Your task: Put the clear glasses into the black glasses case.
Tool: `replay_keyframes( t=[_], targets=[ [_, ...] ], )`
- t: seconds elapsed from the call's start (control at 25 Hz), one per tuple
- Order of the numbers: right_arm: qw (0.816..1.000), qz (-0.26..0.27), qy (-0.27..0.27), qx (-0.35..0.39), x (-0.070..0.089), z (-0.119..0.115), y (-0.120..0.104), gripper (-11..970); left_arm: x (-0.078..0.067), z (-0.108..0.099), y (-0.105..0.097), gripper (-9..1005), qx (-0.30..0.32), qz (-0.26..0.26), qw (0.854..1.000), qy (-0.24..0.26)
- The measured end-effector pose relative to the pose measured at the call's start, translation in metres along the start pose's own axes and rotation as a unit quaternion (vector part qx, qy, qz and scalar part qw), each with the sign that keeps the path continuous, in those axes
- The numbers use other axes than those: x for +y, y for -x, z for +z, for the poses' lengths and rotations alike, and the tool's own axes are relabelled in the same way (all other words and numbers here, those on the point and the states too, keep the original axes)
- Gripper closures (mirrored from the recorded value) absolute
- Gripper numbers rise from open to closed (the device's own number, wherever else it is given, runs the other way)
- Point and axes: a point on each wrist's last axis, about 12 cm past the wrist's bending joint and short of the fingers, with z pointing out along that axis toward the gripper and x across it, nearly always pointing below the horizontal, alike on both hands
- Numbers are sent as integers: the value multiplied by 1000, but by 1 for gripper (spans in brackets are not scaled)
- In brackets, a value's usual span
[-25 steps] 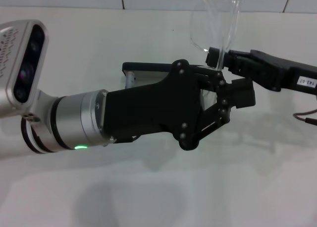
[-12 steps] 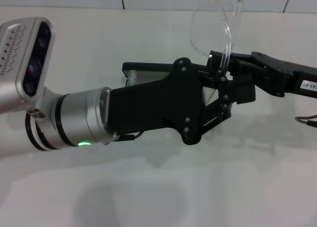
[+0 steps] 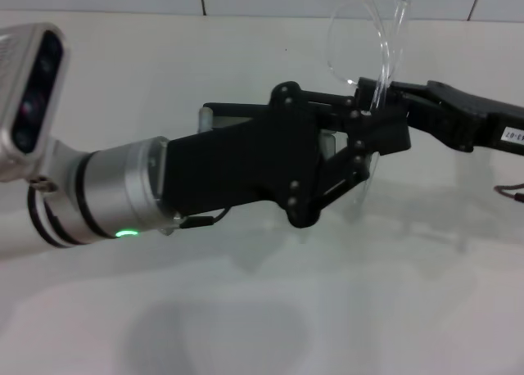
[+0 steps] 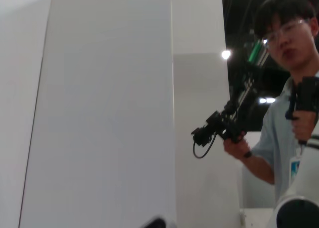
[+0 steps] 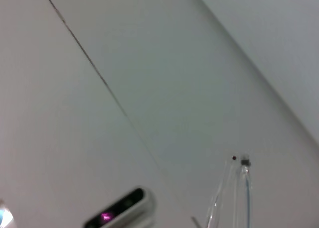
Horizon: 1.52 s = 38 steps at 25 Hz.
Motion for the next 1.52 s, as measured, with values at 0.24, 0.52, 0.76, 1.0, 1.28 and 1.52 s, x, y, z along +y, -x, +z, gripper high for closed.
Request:
replay_keyframes(
  t=[0.24,0.52,0.76,1.0,1.28,1.52],
  targets=[
    [996,-6,-56,74,-9,-2,24,873,-8,-22,2,914,-2,-10,1000,16],
    [951,-73,-116,278,-8,38,83,872,-23,-66,3,914,39,-28,998,35],
    [884,-176,-139,410,6,106,112,872,-37,-93,1,914,49,-34,995,81],
    [791,-258,-187,522,23,167,113,872,-40,-97,-1,914,50,-34,994,94],
    [717,-331,-228,570,34,199,65,873,-37,-101,1,914,50,-28,993,106],
    [659,-359,-286,596,34,201,28,873,-34,-104,1,914,53,-23,991,119]
  ],
)
